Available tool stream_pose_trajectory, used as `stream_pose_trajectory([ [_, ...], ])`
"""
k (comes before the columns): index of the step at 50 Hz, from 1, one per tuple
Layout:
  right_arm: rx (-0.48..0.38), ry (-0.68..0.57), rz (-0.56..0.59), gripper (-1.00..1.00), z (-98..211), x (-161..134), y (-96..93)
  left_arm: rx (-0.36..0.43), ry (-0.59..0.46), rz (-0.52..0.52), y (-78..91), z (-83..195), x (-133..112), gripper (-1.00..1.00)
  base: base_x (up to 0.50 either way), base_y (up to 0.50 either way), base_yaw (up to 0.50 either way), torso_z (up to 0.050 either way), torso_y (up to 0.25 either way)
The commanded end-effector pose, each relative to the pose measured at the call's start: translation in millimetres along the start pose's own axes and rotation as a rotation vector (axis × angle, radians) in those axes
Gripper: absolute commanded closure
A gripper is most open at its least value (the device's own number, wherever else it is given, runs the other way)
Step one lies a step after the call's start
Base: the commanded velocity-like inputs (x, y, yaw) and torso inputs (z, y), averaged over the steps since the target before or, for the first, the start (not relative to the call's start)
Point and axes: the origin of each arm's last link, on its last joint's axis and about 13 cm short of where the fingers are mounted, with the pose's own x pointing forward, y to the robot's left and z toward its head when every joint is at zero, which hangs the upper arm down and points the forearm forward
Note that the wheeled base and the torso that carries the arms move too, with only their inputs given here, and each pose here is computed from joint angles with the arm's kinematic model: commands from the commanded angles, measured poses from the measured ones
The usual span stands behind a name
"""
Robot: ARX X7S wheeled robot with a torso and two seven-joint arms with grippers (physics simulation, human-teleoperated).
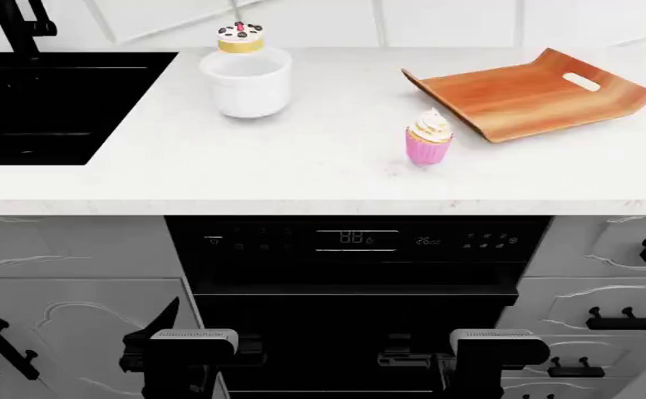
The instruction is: Pick up the bowl with cake and place it on the tray. Pick up the cupcake and place it on the tray.
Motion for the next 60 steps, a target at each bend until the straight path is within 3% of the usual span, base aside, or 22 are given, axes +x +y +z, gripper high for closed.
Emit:
stream_pose_trajectory([
  [1, -0.005, 0.005, 0.003, -1.0, 0, 0, 0.8, 0.008, -0.004, -0.001, -0.3, 0, 0, -1.0, 0.0, 0.0, 0.0, 0.0, 0.0],
  [17, -0.014, 0.021, 0.005, -1.0, 0, 0, 3.3, 0.02, -0.036, -0.008, -0.1, 2, 0, -1.0, 0.0, 0.0, 0.0, 0.001, 0.0],
  [56, -0.018, 0.038, -0.003, -1.0, -1, 1, 3.0, 0.021, -0.035, 0.01, 0.0, 2, 0, -1.0, 0.0, 0.0, 0.0, 0.05, 0.0],
  [59, -0.012, -0.011, -0.035, -1.0, 7, -1, 1.8, -0.016, -0.06, 0.038, 1.9, 10, -1, -1.0, 0.0, 0.0, 0.0, 0.033, 0.0],
  [60, 0.026, -0.001, -0.056, -1.0, 17, -3, 1.5, -0.07, -0.09, 0.05, 3.6, 24, -1, -1.0, 0.0, 0.0, 0.0, 0.0, 0.0],
])
